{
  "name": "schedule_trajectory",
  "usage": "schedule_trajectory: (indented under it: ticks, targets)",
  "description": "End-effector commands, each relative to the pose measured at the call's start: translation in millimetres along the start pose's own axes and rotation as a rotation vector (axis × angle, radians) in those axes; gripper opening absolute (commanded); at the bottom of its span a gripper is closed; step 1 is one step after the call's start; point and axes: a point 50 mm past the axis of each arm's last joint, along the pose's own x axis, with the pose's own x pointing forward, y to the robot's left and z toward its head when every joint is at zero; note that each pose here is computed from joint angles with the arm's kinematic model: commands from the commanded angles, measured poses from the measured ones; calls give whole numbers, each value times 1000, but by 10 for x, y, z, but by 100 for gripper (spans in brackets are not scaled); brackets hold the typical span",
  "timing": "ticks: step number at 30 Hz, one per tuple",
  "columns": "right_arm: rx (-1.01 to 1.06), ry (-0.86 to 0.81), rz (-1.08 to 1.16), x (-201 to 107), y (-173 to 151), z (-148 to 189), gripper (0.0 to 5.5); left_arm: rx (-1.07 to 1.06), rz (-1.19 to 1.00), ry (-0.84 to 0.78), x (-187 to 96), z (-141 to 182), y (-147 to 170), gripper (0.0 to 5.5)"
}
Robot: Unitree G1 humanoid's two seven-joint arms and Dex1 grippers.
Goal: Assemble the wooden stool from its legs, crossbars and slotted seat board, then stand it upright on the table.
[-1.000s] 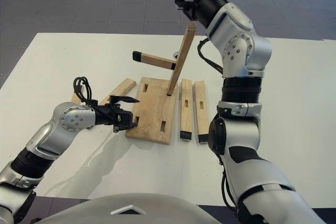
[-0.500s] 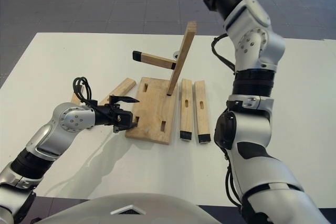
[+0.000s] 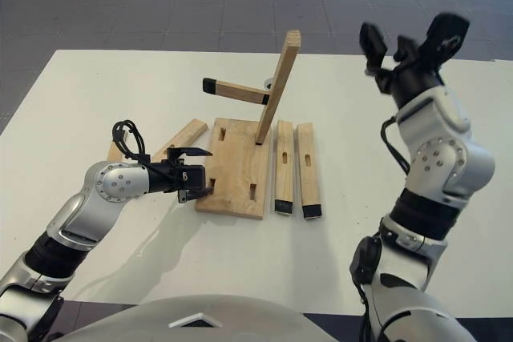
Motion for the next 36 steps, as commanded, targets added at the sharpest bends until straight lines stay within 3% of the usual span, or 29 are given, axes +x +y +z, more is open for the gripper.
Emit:
schedule_trajectory:
  ticks: [1, 6, 12, 19, 26, 36]
  targets:
    - [-57, 192, 9, -232, -23, -415, 434, -34, -36, -18, 35, 69, -50, 409]
    - [-78, 361, 43, -468, -6, -836, 434, -19, -14, 13, 28, 27, -22, 409]
    - [-78, 438, 54, -698, 88, -1116, 434, -37, 53, -23, -62, 63, 51, 409]
    - [-156, 455, 45, -845, 232, -1210, 434, -197, 273, -242, -202, 267, 278, 409]
    - [-387, 532, -25, -1000, 345, -1354, 434, -224, 490, -206, -323, 146, 553, 409]
    - [-429, 632, -237, -1165, 280, -1444, 256, -208, 530, -182, -320, 113, 597, 409]
